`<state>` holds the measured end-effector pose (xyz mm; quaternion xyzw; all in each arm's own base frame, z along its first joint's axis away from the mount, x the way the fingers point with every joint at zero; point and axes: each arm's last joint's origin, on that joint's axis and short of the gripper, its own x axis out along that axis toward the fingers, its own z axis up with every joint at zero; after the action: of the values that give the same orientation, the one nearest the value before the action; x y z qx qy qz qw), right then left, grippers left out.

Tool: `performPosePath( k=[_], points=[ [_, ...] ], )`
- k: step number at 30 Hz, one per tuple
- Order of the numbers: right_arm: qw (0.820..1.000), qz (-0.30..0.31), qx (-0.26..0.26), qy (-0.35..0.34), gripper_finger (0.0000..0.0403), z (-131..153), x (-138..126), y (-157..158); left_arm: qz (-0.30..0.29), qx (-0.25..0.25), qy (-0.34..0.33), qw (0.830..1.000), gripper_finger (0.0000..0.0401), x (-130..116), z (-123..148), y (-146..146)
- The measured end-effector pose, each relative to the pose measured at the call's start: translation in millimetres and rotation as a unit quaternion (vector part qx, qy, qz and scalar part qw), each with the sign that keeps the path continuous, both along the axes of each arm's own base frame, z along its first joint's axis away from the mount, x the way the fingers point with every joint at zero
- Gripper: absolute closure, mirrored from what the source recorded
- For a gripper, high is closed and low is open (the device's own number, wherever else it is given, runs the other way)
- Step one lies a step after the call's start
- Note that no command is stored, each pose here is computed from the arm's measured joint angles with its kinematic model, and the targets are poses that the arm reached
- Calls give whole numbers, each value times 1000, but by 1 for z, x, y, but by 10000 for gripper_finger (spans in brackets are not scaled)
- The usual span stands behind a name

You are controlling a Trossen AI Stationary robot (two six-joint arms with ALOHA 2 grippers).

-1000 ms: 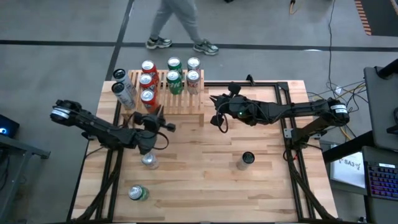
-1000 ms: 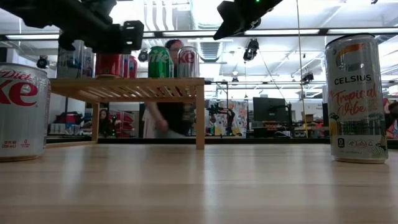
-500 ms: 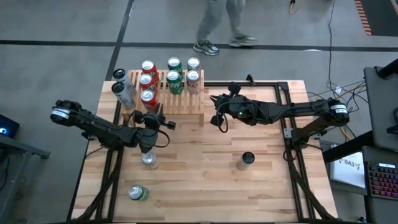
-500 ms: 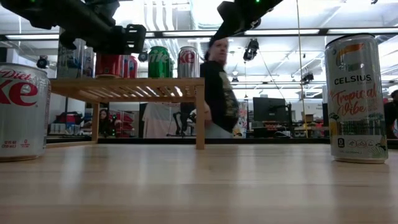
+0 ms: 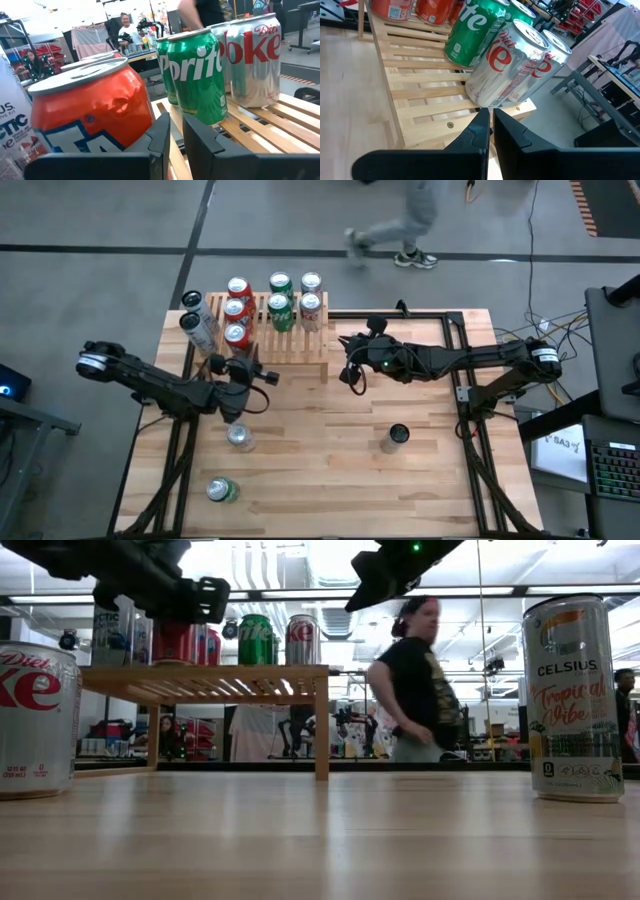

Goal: Place canned beverage on shelf
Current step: Put the orange soda can on the shelf aligned with the other orange soda can

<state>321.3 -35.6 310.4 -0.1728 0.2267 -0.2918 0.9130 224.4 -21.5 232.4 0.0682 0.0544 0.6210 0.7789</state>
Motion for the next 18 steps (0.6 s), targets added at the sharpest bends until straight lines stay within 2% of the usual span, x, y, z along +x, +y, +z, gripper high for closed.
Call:
performPosePath(
  k=[18],
  points=[
    [1000, -1, 1, 0, 390, -1, 0, 0, -2, 3, 16, 1000, 365, -11, 6, 2]
  ],
)
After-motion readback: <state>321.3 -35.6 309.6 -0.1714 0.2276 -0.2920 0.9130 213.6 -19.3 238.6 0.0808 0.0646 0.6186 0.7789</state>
